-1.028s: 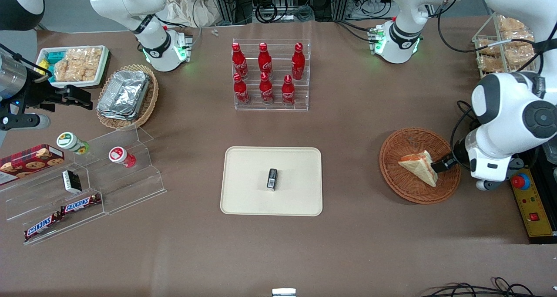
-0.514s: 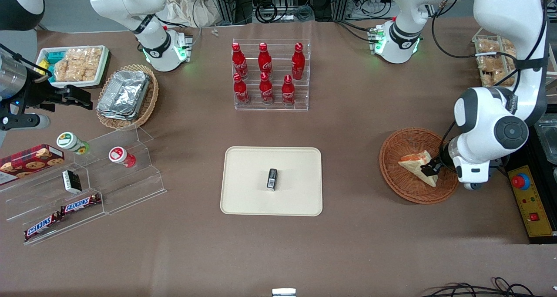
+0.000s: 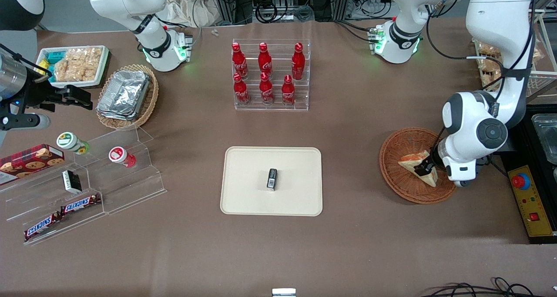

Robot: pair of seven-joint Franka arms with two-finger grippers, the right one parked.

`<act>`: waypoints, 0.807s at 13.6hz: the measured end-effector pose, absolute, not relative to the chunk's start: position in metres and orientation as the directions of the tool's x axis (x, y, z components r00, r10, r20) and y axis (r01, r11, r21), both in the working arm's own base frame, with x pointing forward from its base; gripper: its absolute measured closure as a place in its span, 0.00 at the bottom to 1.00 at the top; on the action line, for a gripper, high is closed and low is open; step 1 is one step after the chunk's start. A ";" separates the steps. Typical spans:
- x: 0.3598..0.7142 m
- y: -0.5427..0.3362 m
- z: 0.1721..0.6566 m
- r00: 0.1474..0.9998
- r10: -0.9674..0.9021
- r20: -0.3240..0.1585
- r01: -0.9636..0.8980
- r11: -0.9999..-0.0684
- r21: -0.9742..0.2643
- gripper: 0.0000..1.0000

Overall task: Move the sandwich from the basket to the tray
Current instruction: 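Close the left gripper on the sandwich's wrapped edge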

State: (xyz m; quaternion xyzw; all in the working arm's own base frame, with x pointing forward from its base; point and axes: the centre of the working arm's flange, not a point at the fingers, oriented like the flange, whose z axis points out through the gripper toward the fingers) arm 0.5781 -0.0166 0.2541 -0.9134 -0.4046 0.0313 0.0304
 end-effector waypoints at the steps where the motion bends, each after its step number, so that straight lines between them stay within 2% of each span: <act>1: 0.578 -0.017 0.250 0.659 0.751 -0.032 0.748 -0.659 -0.082 0.00; 5: 0.580 -0.016 0.244 0.625 0.780 -0.025 0.777 -0.625 -0.079 0.04; 6: 0.580 -0.016 0.244 0.614 0.789 -0.023 0.786 -0.614 -0.078 0.11; 10: 0.581 -0.017 0.246 0.600 0.800 -0.019 0.797 -0.599 -0.075 0.57; 11: 0.582 -0.017 0.246 0.599 0.800 -0.019 0.797 -0.599 -0.074 0.63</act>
